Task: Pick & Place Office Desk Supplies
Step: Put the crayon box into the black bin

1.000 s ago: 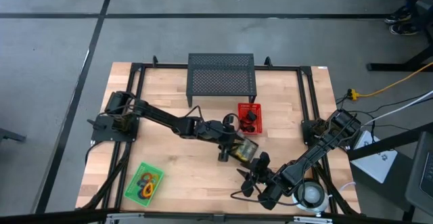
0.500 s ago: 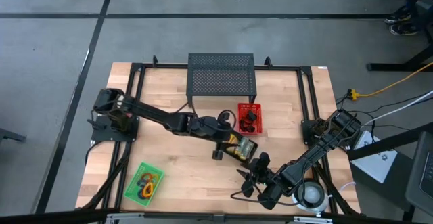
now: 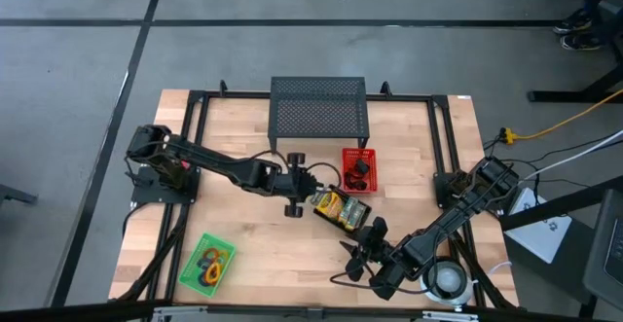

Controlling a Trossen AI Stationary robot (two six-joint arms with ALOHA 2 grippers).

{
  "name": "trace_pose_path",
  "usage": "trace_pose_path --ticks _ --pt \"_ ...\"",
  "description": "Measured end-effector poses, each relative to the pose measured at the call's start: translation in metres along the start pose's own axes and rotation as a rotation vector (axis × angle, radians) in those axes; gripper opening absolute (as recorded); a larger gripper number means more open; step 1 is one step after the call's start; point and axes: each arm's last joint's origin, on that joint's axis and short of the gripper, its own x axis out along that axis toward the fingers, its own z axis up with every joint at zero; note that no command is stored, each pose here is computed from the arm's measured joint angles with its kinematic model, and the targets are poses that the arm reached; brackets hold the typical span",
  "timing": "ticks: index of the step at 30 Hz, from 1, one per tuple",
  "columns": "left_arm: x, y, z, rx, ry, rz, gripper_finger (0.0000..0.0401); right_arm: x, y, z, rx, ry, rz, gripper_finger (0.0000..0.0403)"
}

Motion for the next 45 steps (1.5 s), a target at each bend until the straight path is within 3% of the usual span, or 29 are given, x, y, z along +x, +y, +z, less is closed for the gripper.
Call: trace_pose_path --ticks 5,7,9,15,22,35,45 --pt "0.002 0.006 -0.01 0.062 0.099 0.077 0.0071 0.002 -0.001 0.002 0.005 0.0 -0.005 0.0132" --pt "0.008 0.006 -0.013 0.065 0.125 0.042 0.0028 0.002 -0.001 0.002 0.006 0.0 -0.006 0.0132" --pt "0.016 0.004 -0.015 0.061 0.142 -0.019 0.0009 0.003 -0.001 0.002 0.006 -0.001 -0.007 0.0132" --pt "0.043 -0.006 -0.02 0.103 0.154 -0.056 0.0002 0.003 0.0 0.002 0.008 -0.001 -0.005 0.0132" --pt "0.04 -0.006 -0.013 0.08 0.099 -0.087 0.0001 0.003 0.0 0.002 0.007 -0.001 -0.005 0.0132" --pt "0.038 -0.012 0.001 0.031 -0.05 -0.315 0.0003 0.003 0.0 0.002 0.006 0.0 -0.005 0.0132" --pt "0.037 -0.012 0.009 0.025 -0.137 -0.363 0.0003 0.003 -0.001 0.002 0.005 -0.001 -0.005 0.0132"
